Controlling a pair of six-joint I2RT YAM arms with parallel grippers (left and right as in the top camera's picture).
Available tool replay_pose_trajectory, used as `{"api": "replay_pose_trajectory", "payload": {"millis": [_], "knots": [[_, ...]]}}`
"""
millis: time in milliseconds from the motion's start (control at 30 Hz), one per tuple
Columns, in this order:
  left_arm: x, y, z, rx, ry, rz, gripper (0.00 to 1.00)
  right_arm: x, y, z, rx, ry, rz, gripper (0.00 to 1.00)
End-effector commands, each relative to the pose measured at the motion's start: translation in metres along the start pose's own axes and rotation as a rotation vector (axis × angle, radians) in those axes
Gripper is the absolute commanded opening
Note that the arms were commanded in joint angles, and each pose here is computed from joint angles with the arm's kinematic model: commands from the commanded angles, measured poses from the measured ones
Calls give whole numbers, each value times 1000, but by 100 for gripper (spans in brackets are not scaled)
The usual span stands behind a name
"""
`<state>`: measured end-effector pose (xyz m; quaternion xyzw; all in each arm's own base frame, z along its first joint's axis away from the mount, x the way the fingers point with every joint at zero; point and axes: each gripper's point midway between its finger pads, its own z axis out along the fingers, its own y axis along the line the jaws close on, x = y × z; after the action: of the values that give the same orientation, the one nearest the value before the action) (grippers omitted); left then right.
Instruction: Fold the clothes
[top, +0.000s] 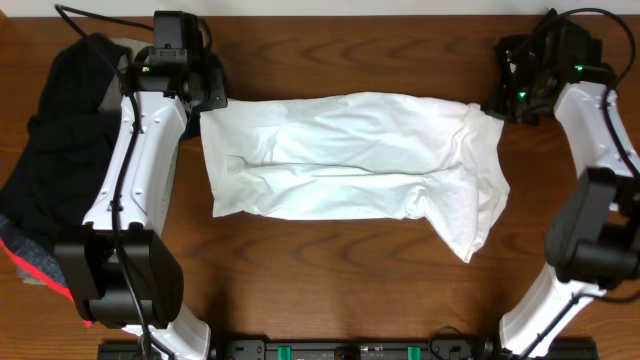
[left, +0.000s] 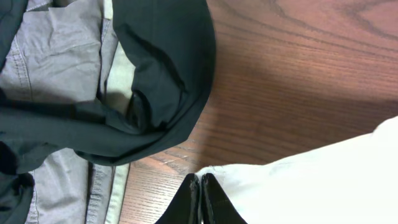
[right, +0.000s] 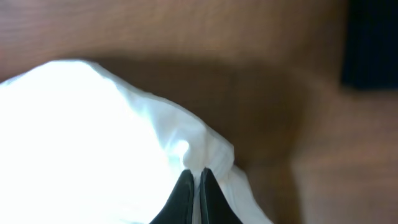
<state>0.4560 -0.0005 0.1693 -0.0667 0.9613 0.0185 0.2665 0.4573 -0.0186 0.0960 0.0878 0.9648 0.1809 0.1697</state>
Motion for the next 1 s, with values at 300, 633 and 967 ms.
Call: {"api": "replay_pose_trajectory", "payload": {"millis": [300, 633, 967], "knots": [[0, 4, -3, -21, 5, 12, 6, 121, -8, 25, 116, 373, 60, 1], [0, 4, -3, -22, 8, 23, 6, 153, -18, 42, 113, 414, 87, 15], [-3, 3, -3, -20, -7, 29, 6, 64, 9, -2, 92, 115, -3, 62]]}}
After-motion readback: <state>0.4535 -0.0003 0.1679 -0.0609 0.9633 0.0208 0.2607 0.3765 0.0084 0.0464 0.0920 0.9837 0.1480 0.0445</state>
